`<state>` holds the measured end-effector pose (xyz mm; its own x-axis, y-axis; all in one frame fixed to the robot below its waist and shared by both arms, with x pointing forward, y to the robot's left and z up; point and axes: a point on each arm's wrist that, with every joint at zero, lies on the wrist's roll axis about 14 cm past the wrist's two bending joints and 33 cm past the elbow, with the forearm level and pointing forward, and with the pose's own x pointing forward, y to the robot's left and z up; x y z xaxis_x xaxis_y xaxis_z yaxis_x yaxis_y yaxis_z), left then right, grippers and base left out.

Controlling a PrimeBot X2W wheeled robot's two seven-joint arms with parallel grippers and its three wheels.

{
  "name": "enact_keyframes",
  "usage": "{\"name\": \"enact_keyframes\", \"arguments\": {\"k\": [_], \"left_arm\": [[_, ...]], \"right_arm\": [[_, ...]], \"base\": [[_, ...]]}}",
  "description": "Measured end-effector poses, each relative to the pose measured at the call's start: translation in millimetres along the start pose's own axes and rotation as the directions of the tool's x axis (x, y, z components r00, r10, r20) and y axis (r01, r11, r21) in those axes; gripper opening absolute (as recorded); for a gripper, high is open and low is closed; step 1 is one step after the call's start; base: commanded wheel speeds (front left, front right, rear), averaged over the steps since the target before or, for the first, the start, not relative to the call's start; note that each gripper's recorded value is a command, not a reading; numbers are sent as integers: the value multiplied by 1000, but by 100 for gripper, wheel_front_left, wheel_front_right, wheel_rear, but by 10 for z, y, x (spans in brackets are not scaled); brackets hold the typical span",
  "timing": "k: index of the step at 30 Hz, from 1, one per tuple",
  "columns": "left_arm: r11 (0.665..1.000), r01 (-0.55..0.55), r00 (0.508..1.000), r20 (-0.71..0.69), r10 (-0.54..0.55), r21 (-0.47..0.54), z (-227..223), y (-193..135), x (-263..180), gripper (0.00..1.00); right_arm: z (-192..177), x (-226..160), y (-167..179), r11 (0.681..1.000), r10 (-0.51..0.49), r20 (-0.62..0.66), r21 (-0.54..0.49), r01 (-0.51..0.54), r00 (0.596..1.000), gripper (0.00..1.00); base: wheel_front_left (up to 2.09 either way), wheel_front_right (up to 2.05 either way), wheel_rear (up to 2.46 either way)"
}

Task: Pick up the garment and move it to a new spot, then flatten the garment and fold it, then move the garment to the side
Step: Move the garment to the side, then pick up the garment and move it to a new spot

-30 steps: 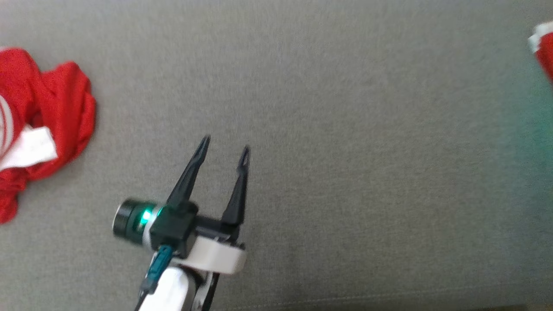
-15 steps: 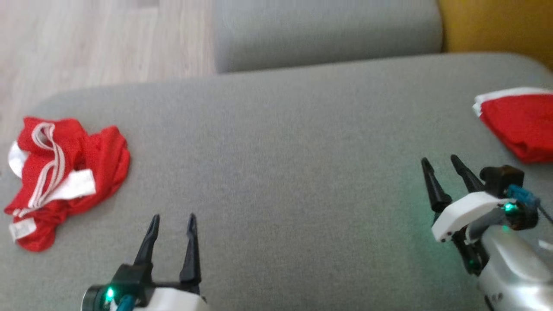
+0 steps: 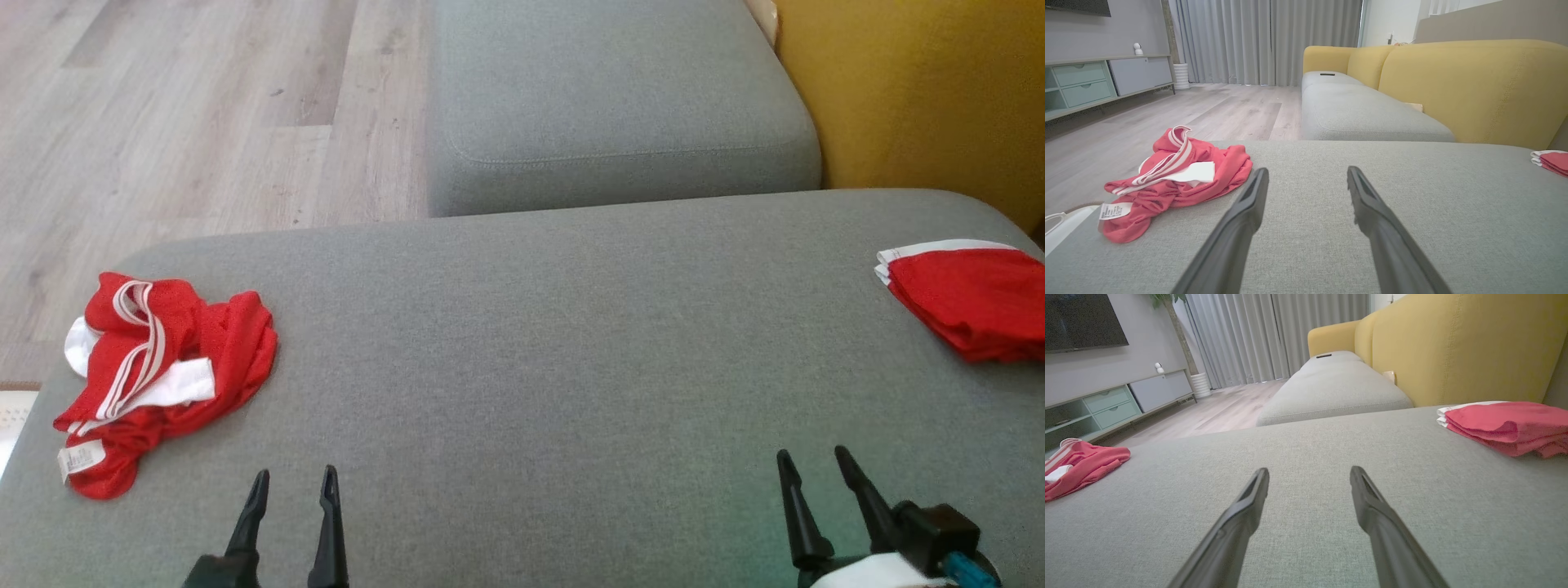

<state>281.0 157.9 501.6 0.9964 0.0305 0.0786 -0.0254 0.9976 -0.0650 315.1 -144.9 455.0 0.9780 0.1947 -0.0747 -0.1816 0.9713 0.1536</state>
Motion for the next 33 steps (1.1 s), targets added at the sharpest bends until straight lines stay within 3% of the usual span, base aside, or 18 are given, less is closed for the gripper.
{"name": "enact_keyframes", "arguments": {"k": [8,33], "left_arm": [[999,14,1000,6,-14,31,5,-4,-66,100],[999,38,999,-39,-37,37,-124,-39,-127,100]], "right_arm": [[168,-50,30,1000,-8,64,-21,9,998,100],[9,-136,97,1000,7,19,-12,-7,1000,100]], "base": [[0,0,0],[0,0,0]]}}
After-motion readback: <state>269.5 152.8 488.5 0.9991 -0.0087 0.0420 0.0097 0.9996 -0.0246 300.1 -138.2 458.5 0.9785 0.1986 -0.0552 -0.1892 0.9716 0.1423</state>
